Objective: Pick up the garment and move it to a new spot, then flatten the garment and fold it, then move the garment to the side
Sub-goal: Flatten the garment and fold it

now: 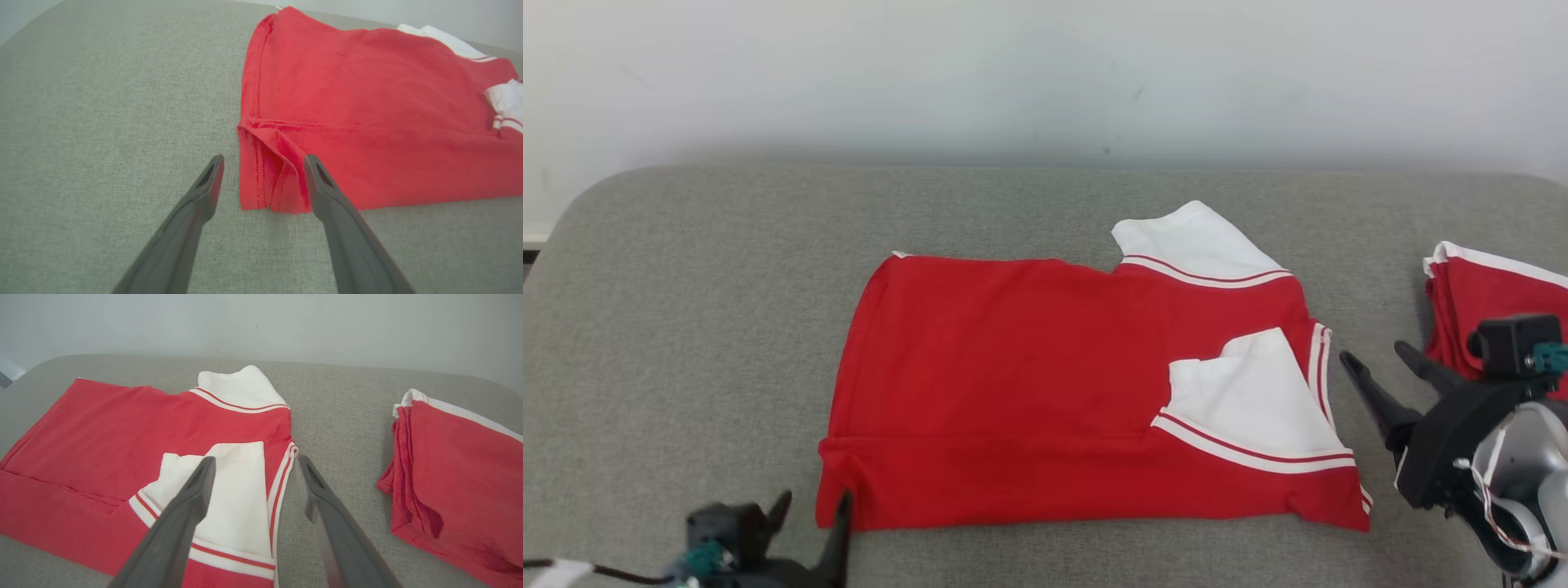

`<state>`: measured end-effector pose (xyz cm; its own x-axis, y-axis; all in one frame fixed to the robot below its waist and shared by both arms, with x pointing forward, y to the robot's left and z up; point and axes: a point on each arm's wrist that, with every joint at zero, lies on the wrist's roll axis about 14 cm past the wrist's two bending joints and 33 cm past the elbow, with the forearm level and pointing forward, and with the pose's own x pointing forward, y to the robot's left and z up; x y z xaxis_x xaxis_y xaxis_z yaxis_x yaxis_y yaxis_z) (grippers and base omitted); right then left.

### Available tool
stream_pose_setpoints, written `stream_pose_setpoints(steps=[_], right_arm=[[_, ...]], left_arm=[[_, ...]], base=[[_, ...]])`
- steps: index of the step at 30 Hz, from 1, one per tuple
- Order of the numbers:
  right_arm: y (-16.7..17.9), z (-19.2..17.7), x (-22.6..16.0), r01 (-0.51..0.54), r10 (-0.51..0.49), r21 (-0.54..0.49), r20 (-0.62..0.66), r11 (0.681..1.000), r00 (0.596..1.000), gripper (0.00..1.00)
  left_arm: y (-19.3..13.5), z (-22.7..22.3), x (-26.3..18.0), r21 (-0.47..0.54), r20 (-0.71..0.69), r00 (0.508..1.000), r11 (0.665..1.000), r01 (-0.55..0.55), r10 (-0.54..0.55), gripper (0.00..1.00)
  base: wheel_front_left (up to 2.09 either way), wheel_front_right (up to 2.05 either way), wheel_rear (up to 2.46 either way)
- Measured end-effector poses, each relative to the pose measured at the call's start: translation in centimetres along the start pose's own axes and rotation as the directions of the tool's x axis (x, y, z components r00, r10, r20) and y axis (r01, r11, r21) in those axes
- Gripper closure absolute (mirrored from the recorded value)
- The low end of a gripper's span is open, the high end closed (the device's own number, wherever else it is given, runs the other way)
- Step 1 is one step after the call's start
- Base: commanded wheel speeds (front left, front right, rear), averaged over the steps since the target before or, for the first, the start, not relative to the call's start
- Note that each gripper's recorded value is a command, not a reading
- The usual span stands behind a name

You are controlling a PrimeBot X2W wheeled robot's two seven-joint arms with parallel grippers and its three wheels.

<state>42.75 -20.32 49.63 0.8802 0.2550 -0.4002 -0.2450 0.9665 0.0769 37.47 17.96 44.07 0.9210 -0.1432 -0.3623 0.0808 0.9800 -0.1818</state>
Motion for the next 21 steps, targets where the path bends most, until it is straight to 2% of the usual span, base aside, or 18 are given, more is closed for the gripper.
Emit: stream_pose_setpoints(steps=[5, 11, 16, 21], right_arm=[[-0.5, -1.1, -2.0, 0.048, -0.048, 0.041, -0.013, 0.998, 0.999, 0.0], [-0.3, -3.6, -3.0, 0.094, -0.086, 0.085, -0.087, 0.992, 0.992, 0.0], [0.7, -4.3, -3.1, 0.096, -0.084, 0.112, -0.109, 0.989, 0.991, 0.0], [0.2, -5.3, -3.1, 0.118, -0.098, 0.133, -0.145, 0.984, 0.985, 0.0]], left_arm=[[-2.2, -2.4, -0.5, 0.07, -0.077, 0.996, 0.997, 0.043, -0.038, 0.0], [-1.6, -4.2, -0.1, 0.154, -0.128, 0.991, 0.988, -0.01, 0.031, 0.0], [-1.2, -3.9, 0.8, 0.166, -0.117, 0.991, 0.985, -0.049, 0.069, 0.0], [-0.5, -5.0, 0.9, 0.171, -0.151, 0.983, 0.982, -0.079, 0.106, 0.0]], base=[[0.0, 0.0, 0.0], [0.0, 0.0, 0.0], [0.0, 0.0, 0.0], [0.0, 0.0, 0.0]])
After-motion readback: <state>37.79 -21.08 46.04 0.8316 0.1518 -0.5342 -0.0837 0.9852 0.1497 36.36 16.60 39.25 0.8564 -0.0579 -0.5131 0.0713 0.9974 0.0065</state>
